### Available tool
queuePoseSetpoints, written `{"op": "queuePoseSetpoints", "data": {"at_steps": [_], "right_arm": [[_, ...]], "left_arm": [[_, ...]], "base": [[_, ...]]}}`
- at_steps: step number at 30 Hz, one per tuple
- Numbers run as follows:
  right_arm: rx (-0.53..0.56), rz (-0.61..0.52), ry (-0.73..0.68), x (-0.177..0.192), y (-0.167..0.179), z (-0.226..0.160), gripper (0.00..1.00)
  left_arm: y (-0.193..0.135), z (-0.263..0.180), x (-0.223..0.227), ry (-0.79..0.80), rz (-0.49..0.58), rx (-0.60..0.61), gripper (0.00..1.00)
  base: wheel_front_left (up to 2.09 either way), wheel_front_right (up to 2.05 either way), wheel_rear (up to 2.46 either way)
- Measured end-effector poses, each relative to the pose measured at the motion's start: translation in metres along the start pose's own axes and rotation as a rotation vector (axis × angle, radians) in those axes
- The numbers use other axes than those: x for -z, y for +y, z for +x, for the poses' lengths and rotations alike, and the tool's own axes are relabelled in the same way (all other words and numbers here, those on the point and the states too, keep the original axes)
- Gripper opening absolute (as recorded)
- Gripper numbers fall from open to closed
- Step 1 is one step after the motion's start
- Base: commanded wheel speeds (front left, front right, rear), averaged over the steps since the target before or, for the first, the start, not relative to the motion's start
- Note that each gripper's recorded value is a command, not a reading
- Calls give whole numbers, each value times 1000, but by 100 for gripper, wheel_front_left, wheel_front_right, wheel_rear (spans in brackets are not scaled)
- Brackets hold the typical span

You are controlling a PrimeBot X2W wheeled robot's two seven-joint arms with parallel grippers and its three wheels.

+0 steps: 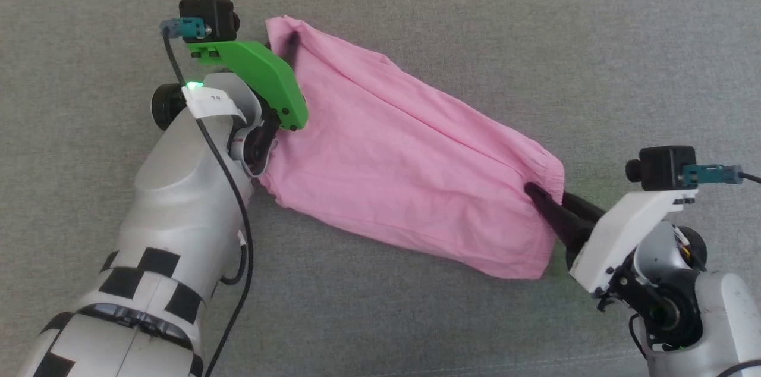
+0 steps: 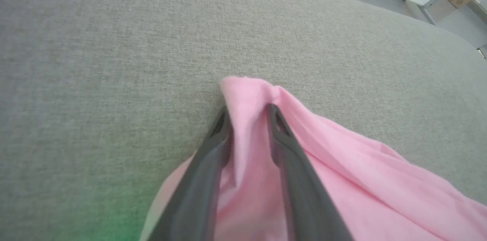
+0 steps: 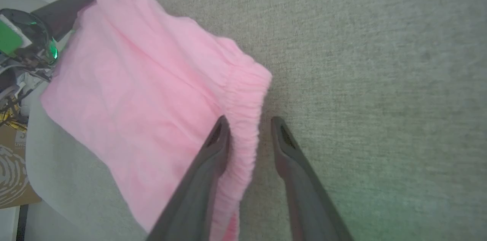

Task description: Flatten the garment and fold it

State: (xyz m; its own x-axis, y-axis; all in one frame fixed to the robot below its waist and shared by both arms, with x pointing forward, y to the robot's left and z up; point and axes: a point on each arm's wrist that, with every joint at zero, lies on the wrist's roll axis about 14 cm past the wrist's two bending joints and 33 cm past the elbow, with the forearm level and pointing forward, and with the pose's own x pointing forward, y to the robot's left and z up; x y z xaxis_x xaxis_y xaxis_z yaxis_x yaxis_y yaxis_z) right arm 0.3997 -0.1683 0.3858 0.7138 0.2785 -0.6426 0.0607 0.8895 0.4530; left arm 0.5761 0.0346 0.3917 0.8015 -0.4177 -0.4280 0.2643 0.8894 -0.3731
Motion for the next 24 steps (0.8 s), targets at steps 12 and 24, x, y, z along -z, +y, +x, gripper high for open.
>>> {"op": "queuePoseSetpoints", "data": {"at_steps": [12, 24], "right_arm": [[37, -93, -178, -33, 2, -44, 100], [128, -303, -77, 3, 12, -68, 100]], "left_arm": [[-8, -54, -104, -352, 24, 21, 100], [19, -172, -115, -622, 236, -80, 100]], "base": [[0, 0, 0], [0, 0, 0]]}}
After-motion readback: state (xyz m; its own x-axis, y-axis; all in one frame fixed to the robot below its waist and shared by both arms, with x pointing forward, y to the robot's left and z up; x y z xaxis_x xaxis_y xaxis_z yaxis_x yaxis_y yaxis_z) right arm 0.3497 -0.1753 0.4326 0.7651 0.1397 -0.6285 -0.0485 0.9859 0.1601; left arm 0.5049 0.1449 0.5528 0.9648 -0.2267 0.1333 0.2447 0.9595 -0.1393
